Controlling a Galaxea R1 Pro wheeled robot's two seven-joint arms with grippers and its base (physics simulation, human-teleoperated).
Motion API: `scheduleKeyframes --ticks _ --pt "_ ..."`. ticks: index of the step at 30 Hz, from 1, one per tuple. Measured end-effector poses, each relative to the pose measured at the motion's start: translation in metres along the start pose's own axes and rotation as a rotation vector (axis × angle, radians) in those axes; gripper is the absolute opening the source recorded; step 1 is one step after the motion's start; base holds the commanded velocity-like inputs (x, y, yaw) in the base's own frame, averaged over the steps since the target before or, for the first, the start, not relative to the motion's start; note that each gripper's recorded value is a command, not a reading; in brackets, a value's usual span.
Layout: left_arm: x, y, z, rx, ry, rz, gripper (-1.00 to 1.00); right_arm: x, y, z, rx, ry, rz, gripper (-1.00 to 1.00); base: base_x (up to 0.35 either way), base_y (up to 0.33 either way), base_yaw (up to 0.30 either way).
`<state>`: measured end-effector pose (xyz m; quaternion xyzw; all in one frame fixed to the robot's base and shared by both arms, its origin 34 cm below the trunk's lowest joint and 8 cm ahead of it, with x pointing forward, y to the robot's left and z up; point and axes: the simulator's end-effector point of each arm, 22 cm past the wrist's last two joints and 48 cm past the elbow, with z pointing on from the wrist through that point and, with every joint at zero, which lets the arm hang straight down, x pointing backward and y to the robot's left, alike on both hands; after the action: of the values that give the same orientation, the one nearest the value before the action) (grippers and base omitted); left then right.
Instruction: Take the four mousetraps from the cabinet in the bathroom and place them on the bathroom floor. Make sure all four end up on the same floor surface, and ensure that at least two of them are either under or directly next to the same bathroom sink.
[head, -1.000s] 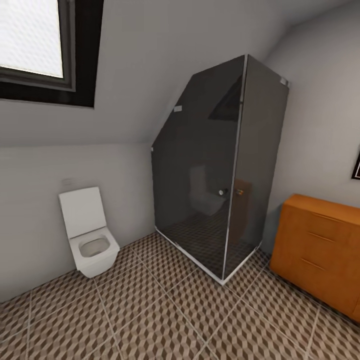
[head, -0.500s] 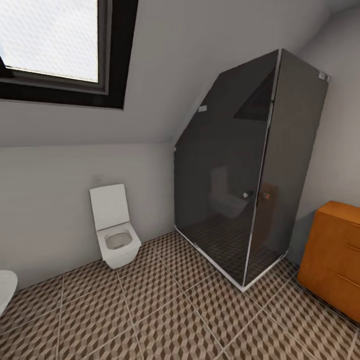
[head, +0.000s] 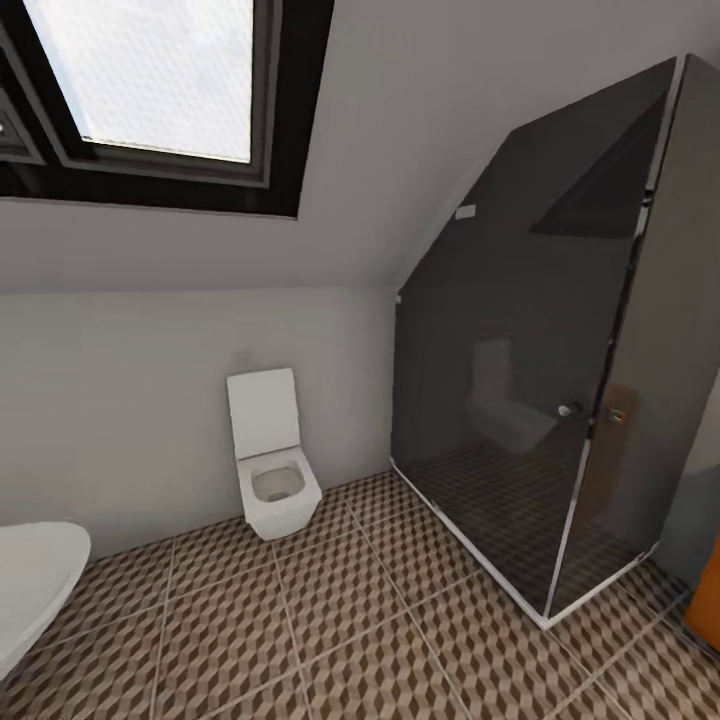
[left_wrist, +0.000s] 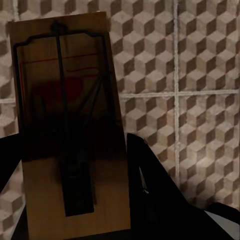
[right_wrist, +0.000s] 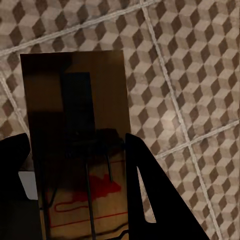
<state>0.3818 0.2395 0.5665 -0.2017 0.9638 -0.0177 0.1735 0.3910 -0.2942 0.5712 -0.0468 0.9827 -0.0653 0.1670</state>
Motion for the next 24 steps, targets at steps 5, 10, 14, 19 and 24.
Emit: scheduleKeyframes --ticks 5,10,14,19,24 --pt "0.000 0.000 0.000 0.000 0.000 0.000 -1.00 0.000 0.000 0.000 0.000 0.000 0.000 -1.00 0.321 0.000 0.293" --pt "0.000 0.000 0.000 0.000 0.001 0.000 -1.00 0.000 0.000 0.000 0.000 0.000 0.000 -1.00 0.321 0.000 0.293" --pt "0.000 0.001 0.000 0.000 0.002 0.003 -1.00 0.000 -0.001 0.000 0.002 0.001 0.000 -1.00 0.321 0.000 0.294" --pt "-0.005 0.009 0.001 -0.008 -0.001 0.006 -1.00 0.001 -0.002 0.000 0.003 0.004 -0.003 -1.00 0.321 0.000 0.294" --pt "-0.036 0.029 0.001 -0.018 -0.046 0.008 -1.00 0.002 -0.004 0.000 0.005 0.009 -0.004 -1.00 0.321 0.000 0.293"
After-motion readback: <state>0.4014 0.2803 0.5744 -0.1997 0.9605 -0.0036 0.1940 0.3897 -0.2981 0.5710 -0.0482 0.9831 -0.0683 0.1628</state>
